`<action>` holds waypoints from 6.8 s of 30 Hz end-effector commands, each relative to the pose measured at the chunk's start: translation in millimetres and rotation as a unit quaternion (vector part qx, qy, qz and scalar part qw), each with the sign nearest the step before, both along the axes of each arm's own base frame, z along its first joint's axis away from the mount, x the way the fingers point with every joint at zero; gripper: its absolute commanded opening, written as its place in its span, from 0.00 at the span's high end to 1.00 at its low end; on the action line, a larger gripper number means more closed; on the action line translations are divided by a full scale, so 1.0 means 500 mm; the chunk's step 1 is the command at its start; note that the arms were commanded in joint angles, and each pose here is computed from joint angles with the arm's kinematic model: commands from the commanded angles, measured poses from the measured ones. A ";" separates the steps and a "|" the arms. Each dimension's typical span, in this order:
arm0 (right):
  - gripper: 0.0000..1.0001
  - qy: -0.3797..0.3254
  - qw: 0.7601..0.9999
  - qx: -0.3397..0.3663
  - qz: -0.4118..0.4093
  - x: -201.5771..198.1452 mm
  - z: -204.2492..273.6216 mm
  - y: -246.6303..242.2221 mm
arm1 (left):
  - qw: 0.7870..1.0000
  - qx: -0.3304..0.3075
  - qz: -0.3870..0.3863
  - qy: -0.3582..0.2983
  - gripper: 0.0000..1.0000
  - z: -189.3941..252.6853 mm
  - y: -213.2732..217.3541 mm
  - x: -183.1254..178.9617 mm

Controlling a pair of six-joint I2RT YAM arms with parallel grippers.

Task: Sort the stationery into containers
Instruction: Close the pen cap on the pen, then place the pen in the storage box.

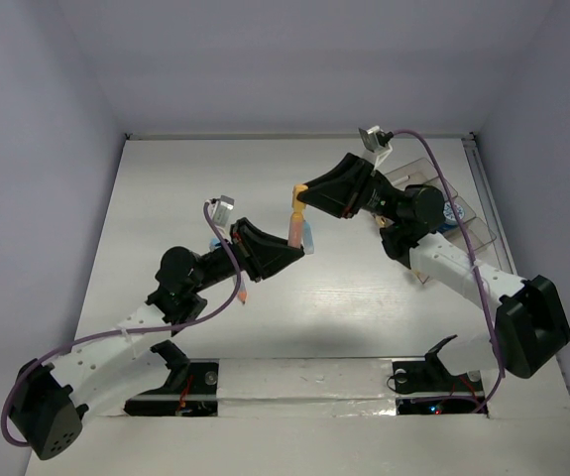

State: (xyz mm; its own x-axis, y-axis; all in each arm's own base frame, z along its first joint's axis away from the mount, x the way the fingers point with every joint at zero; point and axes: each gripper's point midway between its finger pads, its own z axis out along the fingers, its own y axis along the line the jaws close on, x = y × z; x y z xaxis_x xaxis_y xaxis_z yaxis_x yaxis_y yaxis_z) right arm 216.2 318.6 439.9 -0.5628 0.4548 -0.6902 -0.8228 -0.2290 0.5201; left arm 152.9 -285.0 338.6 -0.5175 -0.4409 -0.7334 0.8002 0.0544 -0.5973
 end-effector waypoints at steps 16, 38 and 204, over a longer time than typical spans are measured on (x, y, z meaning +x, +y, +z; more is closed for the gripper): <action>1.00 -0.046 0.998 0.033 0.001 -0.023 0.056 -0.012 | 0.998 -0.029 -0.012 -0.058 1.00 0.074 0.016 -0.035; 1.00 -0.030 0.999 0.025 0.017 -0.026 0.031 -0.002 | 0.996 -0.046 -0.003 -0.071 1.00 0.101 0.027 -0.038; 0.26 0.414 0.472 -0.314 -0.712 0.183 -0.543 -0.857 | 0.928 0.243 0.270 -0.078 0.01 -0.053 0.219 0.044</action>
